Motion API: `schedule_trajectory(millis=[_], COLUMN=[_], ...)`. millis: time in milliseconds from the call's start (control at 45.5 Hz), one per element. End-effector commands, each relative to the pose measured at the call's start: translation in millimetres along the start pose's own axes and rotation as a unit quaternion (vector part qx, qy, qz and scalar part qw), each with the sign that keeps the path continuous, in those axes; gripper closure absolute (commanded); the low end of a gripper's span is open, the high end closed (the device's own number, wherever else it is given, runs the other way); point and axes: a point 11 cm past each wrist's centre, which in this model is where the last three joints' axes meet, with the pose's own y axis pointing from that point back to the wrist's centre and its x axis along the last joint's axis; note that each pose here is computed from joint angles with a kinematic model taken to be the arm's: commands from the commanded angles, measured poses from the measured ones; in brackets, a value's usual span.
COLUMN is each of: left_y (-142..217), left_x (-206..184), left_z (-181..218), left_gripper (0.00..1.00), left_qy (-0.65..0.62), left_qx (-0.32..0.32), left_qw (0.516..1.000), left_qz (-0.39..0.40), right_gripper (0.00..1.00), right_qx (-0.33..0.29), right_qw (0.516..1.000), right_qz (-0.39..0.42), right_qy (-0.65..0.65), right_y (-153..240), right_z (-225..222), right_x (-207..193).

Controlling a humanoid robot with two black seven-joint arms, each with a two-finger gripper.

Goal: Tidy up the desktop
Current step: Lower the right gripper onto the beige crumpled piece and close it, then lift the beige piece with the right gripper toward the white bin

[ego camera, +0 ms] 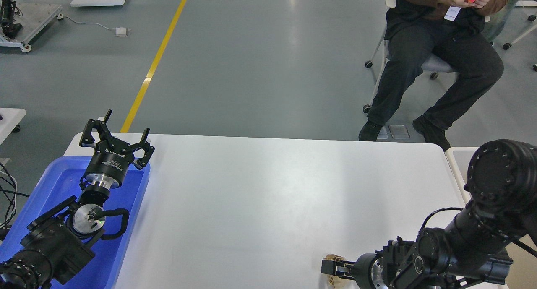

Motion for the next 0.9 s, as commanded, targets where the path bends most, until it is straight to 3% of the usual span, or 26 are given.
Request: schedule_trajectory(millis=[0, 132, 176, 242, 726, 880], left_y=[0.0, 0.0, 0.0, 0.0, 0.0, 0.0], left_x=[-0.1, -0.1, -0.1, -0.1, -0.1, -0.1], left_z=[-0.2, -0.2, -0.2, -0.2, -0.2, -0.2], left_gripper=[0.0, 0.0, 0.0, 0.0, 0.0, 0.0], left_qy=[0.0, 0.0, 0.0, 0.0, 0.0, 0.0], left_qx=[0.0, 0.0, 0.0, 0.0, 0.0, 0.0], left_qw=[1.0, 1.0, 1.0, 1.0, 1.0, 1.0], left_qz=[0.0, 0.0, 0.0, 0.0, 0.0, 0.0], right_gripper=[0.15, 0.25, 0.47, 0.98, 1.0, 1.0], right_qx=[0.011, 0.014, 0.014, 0.013, 0.023, 0.032], right_qw=[1.0, 1.0, 1.0, 1.0, 1.0, 0.999], right_qz=[-0.003, -0.002, -0.002, -0.005, 0.001, 0.021], right_qy=[-0.001, 0.001, 0.001, 0.001, 0.002, -0.01], right_y=[-2.0, -2.1, -2.1, -2.0, 6.6, 27.1], right_z=[-2.2, -3.2, -3.4, -2.7, -6.7, -1.7], right_x=[-3.9, -3.7, -3.7, -4.4, 5.6, 32.9])
